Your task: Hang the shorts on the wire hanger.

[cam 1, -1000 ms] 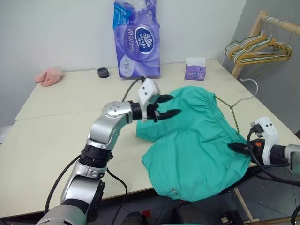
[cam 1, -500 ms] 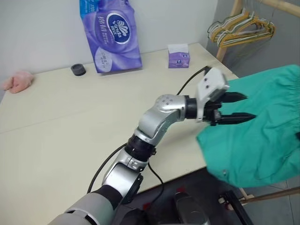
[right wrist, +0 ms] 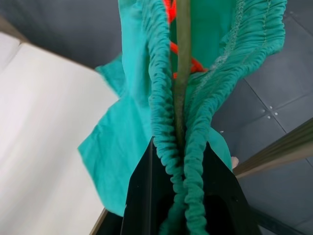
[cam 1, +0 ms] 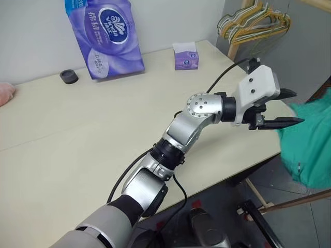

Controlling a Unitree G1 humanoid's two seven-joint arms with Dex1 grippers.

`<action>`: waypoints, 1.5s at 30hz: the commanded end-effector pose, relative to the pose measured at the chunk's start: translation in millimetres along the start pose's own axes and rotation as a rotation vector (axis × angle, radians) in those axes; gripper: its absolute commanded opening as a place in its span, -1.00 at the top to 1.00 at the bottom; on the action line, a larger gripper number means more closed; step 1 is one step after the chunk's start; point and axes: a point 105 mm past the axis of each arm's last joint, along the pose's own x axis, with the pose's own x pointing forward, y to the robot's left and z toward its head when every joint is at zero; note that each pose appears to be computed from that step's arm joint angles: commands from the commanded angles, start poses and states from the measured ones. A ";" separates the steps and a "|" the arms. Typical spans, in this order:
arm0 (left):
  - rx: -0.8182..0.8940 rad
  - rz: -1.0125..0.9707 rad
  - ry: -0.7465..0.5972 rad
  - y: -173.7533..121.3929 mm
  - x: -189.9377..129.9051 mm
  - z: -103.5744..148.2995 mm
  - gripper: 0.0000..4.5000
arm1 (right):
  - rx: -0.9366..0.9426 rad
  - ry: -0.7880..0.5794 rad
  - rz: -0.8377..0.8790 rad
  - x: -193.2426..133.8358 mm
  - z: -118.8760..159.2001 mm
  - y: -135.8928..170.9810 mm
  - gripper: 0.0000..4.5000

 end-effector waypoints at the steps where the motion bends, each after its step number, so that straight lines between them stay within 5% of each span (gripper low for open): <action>1: 0.076 -0.022 -0.061 1.9 11.5 22.1 -0.39 | -0.006 -0.047 -0.036 -0.9 23.5 -9.2 1.00; 9: 0.085 -0.160 -0.169 -9.9 29.6 41.8 -0.39 | -0.045 0.069 -0.114 12.7 15.9 -49.3 1.00; 27: 0.094 -0.406 -0.164 -31.2 53.6 48.0 -0.39 | -0.105 0.127 -0.117 6.4 14.9 -59.9 1.00; 40: 0.104 -0.391 -0.169 -30.3 59.9 49.3 -0.39 | -0.142 0.026 -0.076 -18.9 35.5 -40.2 -0.93; 45: 0.115 -0.389 -0.158 -30.6 59.6 46.6 -0.39 | -0.196 -0.067 -0.113 -37.9 44.9 -32.1 -0.99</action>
